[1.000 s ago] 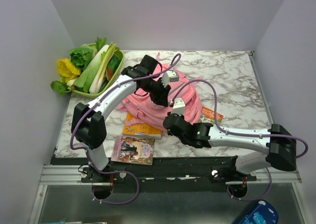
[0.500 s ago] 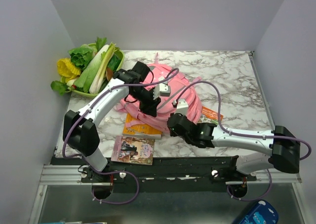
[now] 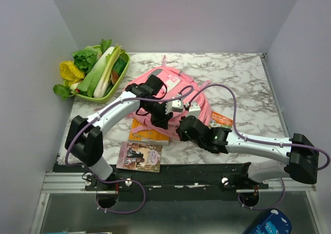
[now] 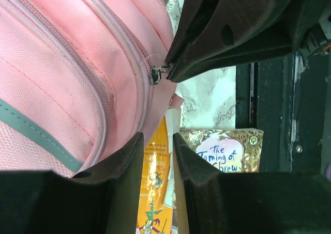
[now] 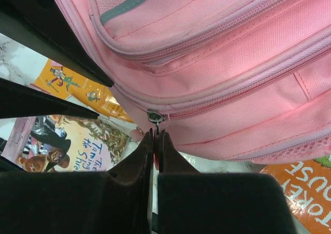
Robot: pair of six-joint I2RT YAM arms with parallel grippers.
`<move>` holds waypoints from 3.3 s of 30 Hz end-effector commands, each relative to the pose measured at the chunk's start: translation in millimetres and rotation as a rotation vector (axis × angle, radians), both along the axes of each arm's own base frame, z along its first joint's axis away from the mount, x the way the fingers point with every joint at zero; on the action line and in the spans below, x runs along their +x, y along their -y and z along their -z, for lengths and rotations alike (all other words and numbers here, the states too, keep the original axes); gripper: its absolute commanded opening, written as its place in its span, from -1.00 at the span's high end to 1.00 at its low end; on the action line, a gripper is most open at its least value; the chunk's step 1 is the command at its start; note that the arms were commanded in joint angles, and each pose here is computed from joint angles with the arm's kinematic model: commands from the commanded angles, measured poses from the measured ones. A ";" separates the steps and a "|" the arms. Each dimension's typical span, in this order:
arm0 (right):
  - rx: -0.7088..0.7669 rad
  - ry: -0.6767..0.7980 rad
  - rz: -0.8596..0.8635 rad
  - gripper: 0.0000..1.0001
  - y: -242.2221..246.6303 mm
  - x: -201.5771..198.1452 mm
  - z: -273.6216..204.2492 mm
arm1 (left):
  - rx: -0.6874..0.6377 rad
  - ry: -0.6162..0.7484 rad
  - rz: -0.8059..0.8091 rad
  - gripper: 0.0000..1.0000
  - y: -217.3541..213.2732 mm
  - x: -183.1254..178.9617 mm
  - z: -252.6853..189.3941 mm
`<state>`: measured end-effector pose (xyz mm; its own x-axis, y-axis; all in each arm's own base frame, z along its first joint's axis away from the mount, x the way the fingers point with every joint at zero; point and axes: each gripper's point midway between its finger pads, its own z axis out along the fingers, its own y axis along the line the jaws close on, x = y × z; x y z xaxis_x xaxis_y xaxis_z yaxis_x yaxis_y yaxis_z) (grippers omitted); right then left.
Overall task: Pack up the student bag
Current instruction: Zip the student bag at the center of the board.
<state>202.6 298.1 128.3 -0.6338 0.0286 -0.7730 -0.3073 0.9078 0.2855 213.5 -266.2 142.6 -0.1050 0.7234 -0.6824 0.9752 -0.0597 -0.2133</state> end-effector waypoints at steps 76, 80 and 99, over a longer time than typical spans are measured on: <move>-0.039 0.087 0.450 0.99 182.8 132.8 -25.2 | 0.134 0.478 -0.470 1.00 -63.4 118.3 -31.4; 0.063 0.027 0.350 0.99 159.6 112.6 -12.0 | 0.160 0.470 -0.611 0.89 -79.3 146.1 -28.4; 0.129 -0.044 0.148 0.99 103.0 80.5 -0.5 | -0.073 0.333 -0.128 0.17 56.9 39.3 -33.8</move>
